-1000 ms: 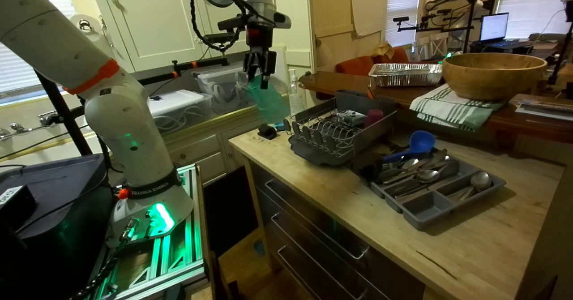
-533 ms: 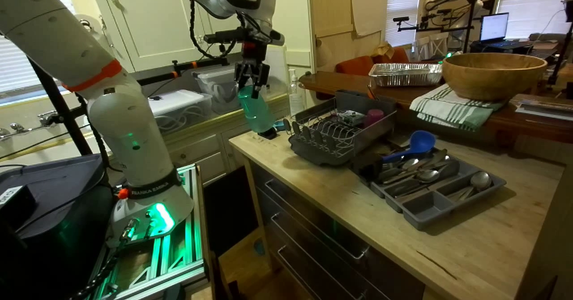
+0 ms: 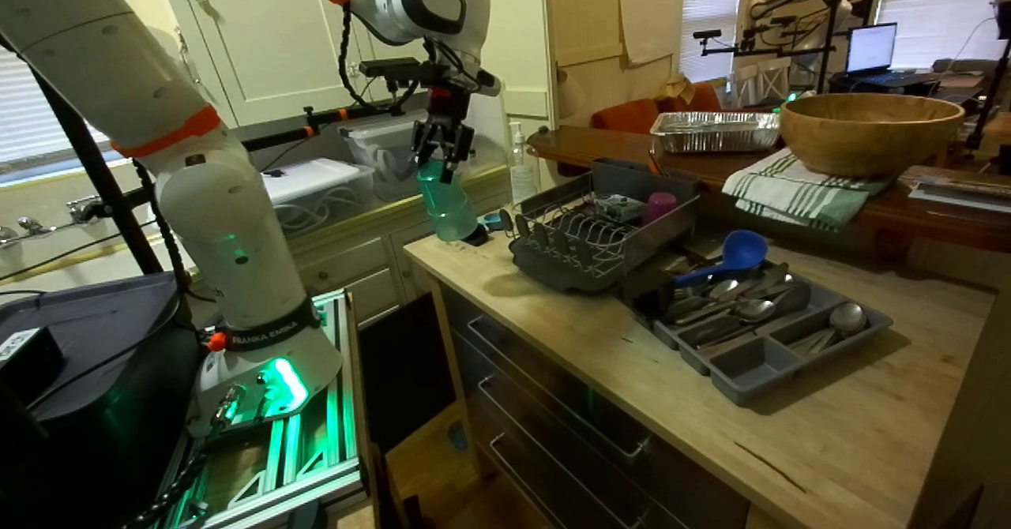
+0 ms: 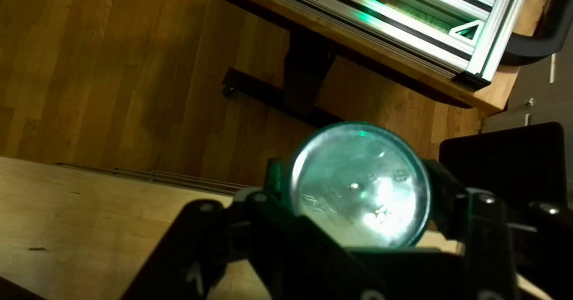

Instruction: Put the cup on the table

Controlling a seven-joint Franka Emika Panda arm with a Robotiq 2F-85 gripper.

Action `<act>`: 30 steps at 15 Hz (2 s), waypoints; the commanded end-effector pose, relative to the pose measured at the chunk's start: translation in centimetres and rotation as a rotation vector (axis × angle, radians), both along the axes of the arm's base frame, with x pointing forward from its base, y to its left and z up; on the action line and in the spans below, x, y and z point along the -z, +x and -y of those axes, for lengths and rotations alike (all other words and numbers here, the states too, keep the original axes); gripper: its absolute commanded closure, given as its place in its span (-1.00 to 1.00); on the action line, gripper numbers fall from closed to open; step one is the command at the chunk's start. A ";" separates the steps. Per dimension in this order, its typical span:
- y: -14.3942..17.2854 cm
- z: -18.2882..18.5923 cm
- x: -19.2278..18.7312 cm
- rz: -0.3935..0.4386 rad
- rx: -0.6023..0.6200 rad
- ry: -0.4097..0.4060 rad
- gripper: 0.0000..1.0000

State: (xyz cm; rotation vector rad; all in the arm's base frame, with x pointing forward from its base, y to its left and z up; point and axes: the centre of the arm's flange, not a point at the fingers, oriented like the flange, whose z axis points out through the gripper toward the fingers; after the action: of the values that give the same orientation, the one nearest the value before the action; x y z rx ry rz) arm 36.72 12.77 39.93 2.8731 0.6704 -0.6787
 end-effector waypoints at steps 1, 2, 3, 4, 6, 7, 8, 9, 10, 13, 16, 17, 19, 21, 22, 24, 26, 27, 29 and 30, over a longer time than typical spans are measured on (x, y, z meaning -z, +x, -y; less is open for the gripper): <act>0.2 -3.5 2.6 -0.017 0.005 -0.043 -0.01; -0.1 -4.4 3.6 -0.016 0.003 -0.055 -0.01; -0.3 -5.2 4.3 -0.015 -0.007 -0.065 -0.01; -0.6 -6.0 5.1 -0.015 -0.021 -0.074 -0.01; -1.3 -7.7 6.9 -0.013 -0.059 -0.089 -0.01; -1.6 -8.3 7.7 -0.012 -0.071 -0.097 -0.01; -1.8 -8.8 8.2 -0.006 -0.080 -0.107 -0.01; -1.7 -9.0 8.9 -0.006 -0.093 -0.105 -0.01; -1.6 -9.1 9.5 -0.002 -0.096 -0.107 -0.01; -0.1 -9.3 10.9 0.033 -0.115 -0.103 -0.01; 2.4 -10.2 11.8 0.029 -0.158 -0.114 -0.01; 3.1 -10.7 12.1 0.021 -0.174 -0.120 -0.01; 4.5 -11.9 12.6 -0.010 -0.202 -0.130 -0.01; 5.7 -13.3 13.3 -0.030 -0.230 -0.137 -0.01; 6.3 -13.9 13.7 -0.045 -0.241 -0.135 -0.01; 7.3 -15.0 14.5 -0.076 -0.265 -0.136 -0.01; 8.2 -16.0 15.2 -0.108 -0.283 -0.136 -0.01; 8.5 -16.4 15.5 -0.124 -0.289 -0.139 -0.01; 9.2 -17.2 16.2 -0.154 -0.305 -0.140 -0.01; 9.4 -17.6 16.5 -0.170 -0.306 -0.144 -0.01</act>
State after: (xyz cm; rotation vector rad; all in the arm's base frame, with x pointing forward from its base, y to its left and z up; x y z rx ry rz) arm 44.05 28.66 24.32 2.5818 0.9789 -0.8141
